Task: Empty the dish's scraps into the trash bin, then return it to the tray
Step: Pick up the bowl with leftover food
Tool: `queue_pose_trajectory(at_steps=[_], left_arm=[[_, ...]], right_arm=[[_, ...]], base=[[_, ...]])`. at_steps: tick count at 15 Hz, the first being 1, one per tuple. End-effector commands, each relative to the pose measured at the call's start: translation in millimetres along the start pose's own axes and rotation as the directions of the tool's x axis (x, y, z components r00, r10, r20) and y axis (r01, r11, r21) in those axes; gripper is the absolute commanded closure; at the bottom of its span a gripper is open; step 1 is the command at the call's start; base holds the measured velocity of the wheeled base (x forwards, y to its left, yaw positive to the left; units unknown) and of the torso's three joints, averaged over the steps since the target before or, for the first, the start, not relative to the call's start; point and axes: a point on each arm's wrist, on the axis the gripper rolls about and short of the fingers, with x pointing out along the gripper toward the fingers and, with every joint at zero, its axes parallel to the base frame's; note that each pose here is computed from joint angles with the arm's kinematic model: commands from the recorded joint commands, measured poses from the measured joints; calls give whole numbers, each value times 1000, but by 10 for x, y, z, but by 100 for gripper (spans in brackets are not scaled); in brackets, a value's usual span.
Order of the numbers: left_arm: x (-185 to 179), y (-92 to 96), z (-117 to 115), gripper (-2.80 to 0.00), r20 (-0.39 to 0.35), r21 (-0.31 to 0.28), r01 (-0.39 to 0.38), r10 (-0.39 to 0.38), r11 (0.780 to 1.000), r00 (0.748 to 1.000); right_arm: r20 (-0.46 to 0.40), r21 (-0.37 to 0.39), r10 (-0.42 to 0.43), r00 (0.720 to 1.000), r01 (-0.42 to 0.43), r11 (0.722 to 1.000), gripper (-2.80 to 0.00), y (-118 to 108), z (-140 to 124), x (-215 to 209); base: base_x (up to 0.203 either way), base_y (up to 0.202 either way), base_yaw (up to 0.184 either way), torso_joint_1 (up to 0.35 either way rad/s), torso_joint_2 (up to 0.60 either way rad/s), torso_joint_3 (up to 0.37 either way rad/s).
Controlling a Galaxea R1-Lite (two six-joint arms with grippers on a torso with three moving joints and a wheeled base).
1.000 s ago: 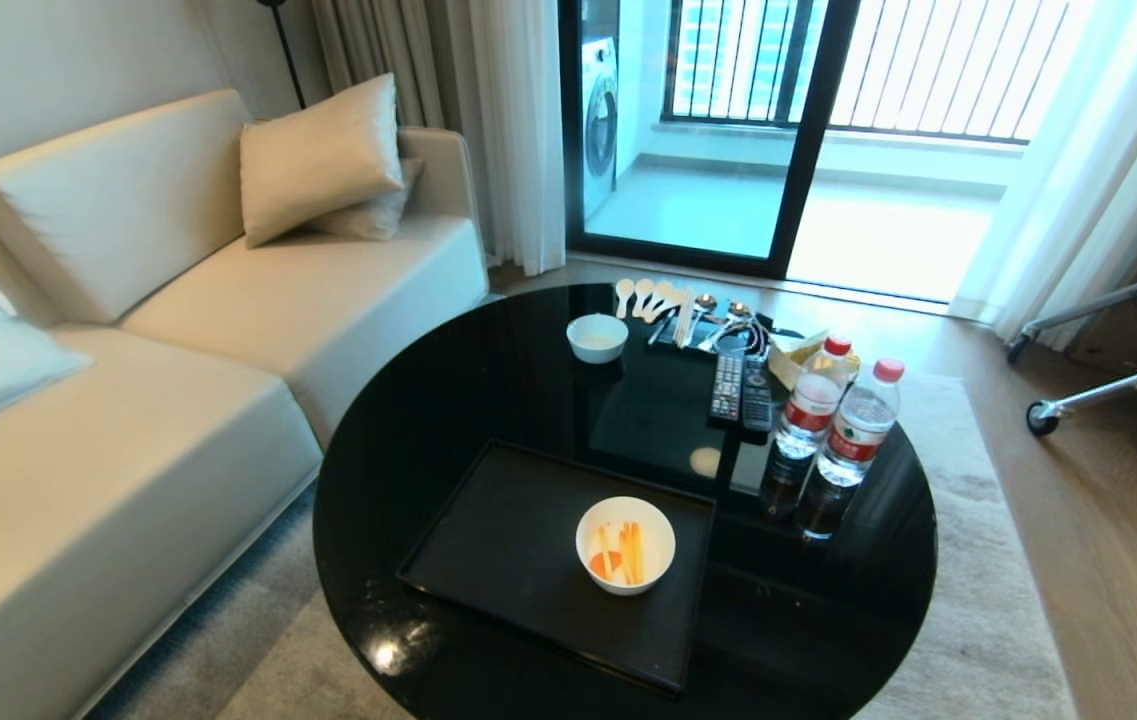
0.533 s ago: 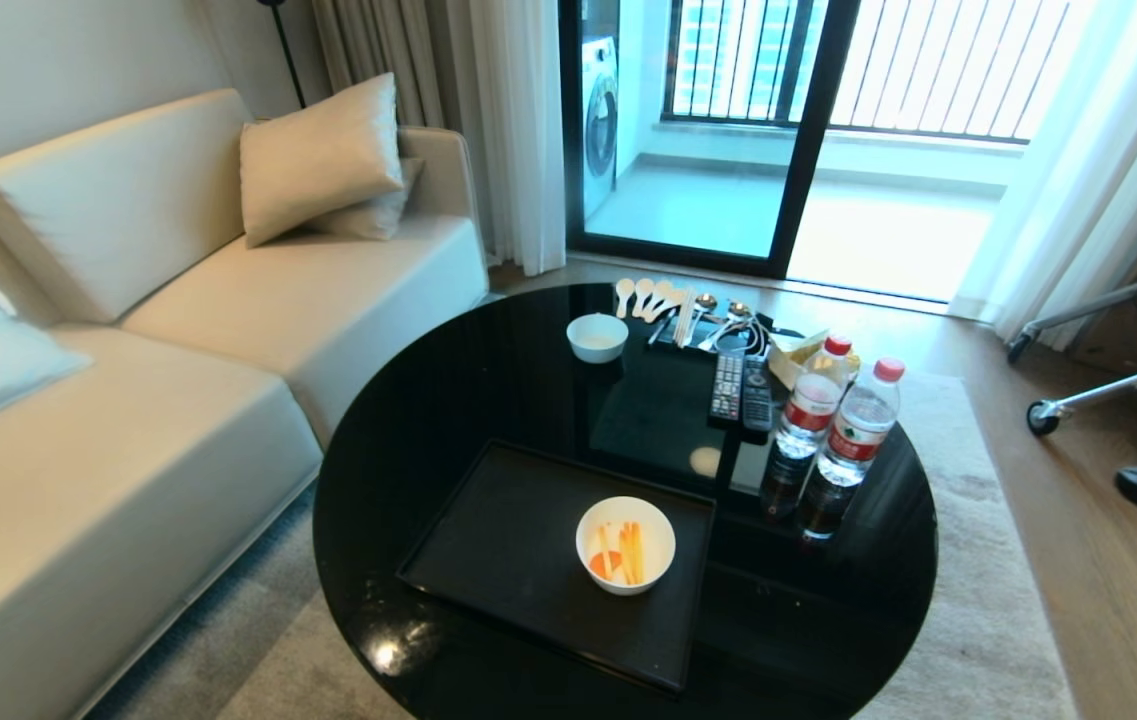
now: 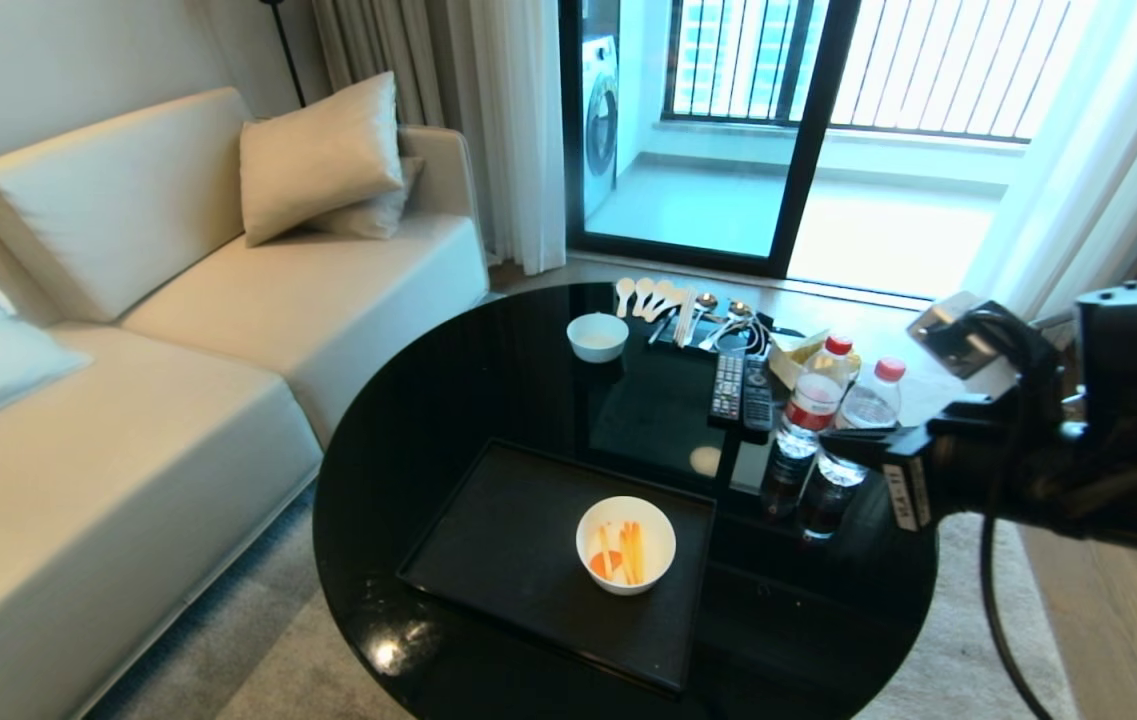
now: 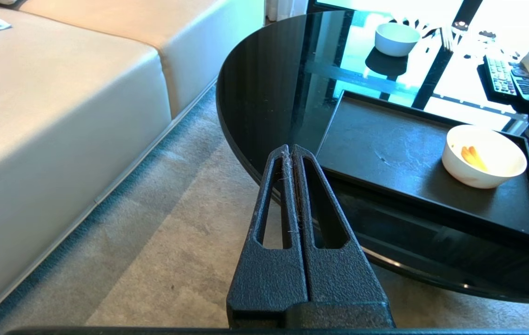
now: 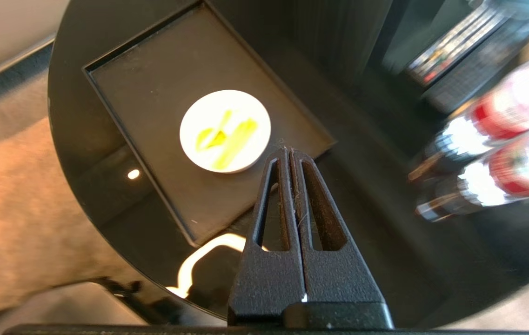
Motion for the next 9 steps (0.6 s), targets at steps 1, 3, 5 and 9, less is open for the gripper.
queue_pose_trajectory(at_steps=[1,3,5,9], left_arm=[[0,0,0,0,1,-1,0,0,1000,1000],[0,0,1,0,2,-1,0,0,1000,1000],[0,0,1,0,2,-1,0,0,1000,1000],[0,0,1,0,1,-1,-1,1,1000,1000]], right_arm=[[-133,89,5,991,7,996,0,180,-9,602],[-206,152,-30,978,62,986,0,366,17,870],[-332,174,-96,938,161,972,0,568,-83,1087],[-484,232,-183,856,327,916,0,789,-197,1281]], base=[[0,0,0,0,0,0],[0,0,0,0,0,0],[0,0,0,0,0,0],[0,0,0,0,0,0]])
